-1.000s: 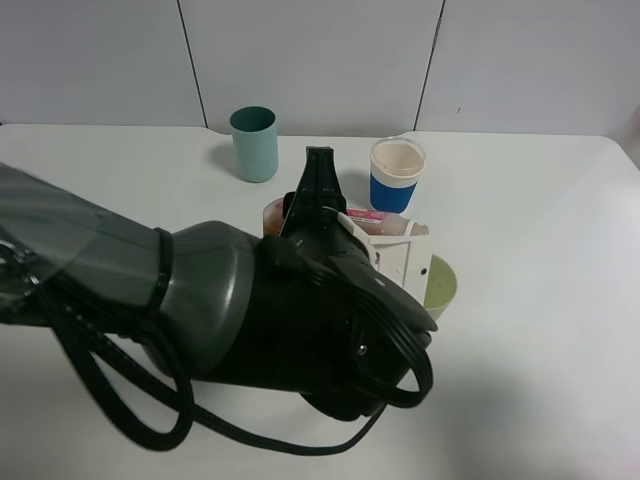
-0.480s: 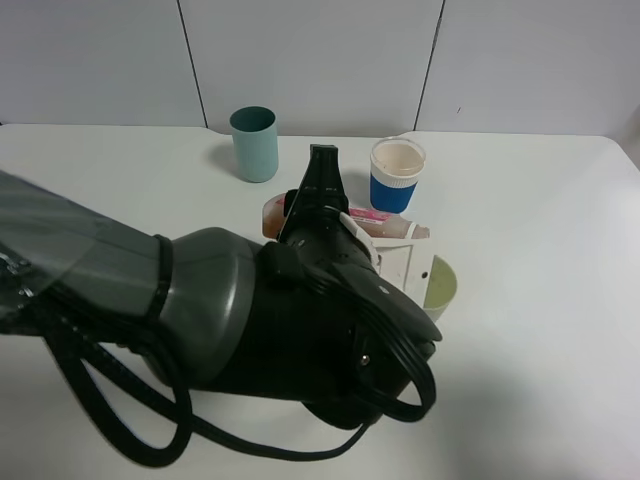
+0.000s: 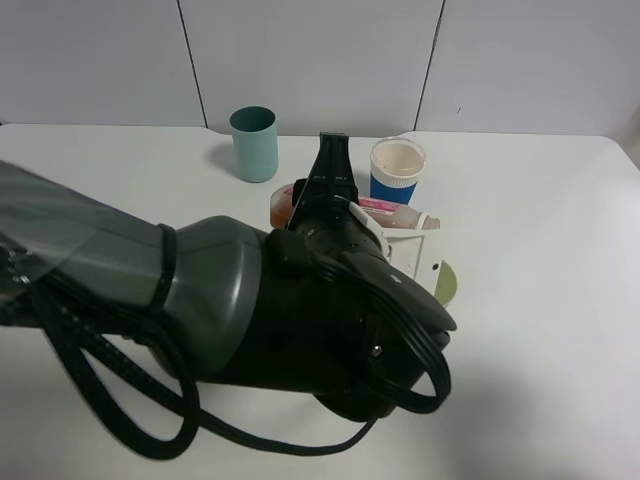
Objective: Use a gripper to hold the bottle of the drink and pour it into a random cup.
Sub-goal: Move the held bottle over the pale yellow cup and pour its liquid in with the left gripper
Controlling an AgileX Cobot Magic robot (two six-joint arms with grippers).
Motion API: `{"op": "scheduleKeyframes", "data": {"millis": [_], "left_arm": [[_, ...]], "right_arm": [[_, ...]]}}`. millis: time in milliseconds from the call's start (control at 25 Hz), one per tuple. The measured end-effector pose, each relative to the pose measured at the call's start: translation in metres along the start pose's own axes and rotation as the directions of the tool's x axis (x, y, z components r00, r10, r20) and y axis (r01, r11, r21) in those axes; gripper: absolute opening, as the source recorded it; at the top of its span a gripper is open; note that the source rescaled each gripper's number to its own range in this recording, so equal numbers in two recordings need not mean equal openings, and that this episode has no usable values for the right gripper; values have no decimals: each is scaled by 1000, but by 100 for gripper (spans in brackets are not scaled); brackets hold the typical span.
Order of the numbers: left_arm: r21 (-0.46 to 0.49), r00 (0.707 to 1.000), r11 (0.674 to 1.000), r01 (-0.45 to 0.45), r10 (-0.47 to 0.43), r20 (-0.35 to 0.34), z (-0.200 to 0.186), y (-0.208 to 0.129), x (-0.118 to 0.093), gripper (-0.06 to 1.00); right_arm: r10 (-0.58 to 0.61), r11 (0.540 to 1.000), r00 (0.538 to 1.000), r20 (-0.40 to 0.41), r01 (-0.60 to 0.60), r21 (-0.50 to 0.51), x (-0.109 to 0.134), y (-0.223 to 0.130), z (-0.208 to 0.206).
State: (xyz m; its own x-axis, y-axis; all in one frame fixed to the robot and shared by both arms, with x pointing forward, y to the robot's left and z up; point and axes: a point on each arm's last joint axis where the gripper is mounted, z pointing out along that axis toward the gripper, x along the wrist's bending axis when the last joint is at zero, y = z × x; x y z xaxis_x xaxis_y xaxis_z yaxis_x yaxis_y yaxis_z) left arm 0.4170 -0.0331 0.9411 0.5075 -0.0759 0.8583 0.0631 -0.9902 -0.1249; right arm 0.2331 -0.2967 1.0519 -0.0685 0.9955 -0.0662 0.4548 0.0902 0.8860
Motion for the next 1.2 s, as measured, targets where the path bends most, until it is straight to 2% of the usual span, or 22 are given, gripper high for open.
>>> {"op": "scheduleKeyframes", "data": {"millis": [1200], "left_arm": [[20, 997, 998, -62, 63, -45, 0, -2, 4, 1]], "right_arm": [[0, 1000, 1000, 0, 0, 0, 0, 0, 0]]}}
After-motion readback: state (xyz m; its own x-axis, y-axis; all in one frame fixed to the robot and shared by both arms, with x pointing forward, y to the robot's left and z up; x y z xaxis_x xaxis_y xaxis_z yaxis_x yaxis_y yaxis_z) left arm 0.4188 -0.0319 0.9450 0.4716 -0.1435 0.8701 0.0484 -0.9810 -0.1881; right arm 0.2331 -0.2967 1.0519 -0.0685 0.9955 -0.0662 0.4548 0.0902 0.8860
